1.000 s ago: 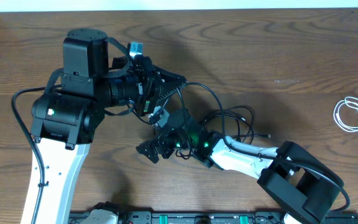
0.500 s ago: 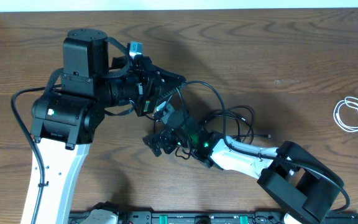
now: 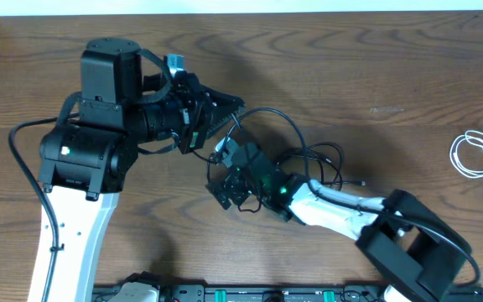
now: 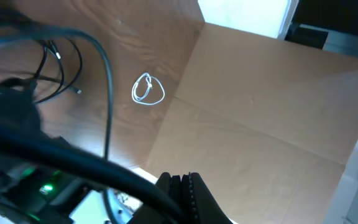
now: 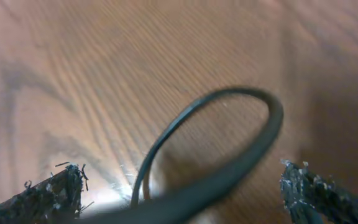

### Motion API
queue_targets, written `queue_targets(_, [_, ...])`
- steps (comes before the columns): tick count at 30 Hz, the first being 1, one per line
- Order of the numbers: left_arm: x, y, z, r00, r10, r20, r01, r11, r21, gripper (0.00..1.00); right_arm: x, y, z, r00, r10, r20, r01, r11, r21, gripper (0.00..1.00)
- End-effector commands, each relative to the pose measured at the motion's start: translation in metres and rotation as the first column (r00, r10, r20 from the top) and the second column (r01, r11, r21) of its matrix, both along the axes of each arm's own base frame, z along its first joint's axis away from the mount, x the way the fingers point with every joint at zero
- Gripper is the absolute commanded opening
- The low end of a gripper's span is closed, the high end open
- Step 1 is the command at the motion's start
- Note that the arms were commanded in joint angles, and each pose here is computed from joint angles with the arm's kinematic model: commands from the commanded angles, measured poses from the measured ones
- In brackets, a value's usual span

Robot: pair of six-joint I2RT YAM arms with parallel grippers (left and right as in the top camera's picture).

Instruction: Untangle cables

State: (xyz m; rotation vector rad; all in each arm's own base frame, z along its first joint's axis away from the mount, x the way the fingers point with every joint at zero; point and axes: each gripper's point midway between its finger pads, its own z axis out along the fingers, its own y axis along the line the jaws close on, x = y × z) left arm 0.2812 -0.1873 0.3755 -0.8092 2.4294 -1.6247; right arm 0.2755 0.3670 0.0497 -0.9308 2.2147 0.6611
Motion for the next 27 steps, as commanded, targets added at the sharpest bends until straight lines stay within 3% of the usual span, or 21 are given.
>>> queue_targets(1, [-0.006, 0.007, 0.016, 1.000, -0.017, 0.009, 0.017, 0.998, -0.064, 0.08, 0.004, -0.007, 0.028, 0.999, 0.041, 0.032, -0.042, 0.999, 0.034, 0.99])
queue_targets(6, [-0.010, 0.014, 0.029, 0.998, -0.056, 0.008, 0.057, 0.988, -0.145, 0.07, 0.026, -0.028, 0.030, 0.999, -0.049, -0.012, 0.049, 0.997, 0.060, 0.99])
queue_targets(13, [-0.006, 0.028, 0.046, 0.995, -0.065, 0.073, 0.078, 0.976, -0.203, 0.07, 0.031, -0.046, 0.024, 0.999, 0.010, -0.047, -0.007, 0.998, 0.055, 0.99])
queue_targets(17, [-0.005, 0.031, 0.053, 0.992, -0.074, 0.105, 0.095, 0.971, -0.220, 0.07, 0.063, -0.073, 0.023, 0.971, -0.222, -0.085, 0.227, 0.972, 0.054, 0.99])
queue_targets(20, [-0.005, 0.031, 0.053, 0.992, -0.074, 0.105, 0.095, 0.971, -0.219, 0.07, 0.083, -0.081, 0.036, 0.959, -0.274, -0.075, 0.281, 0.952, 0.122, 0.99])
queue_targets(27, [-0.005, 0.031, 0.053, 0.992, -0.072, 0.104, 0.093, 0.971, -0.220, 0.07, 0.104, -0.086, 0.072, 0.981, -0.185, -0.060, 0.194, 0.929, 0.314, 0.99])
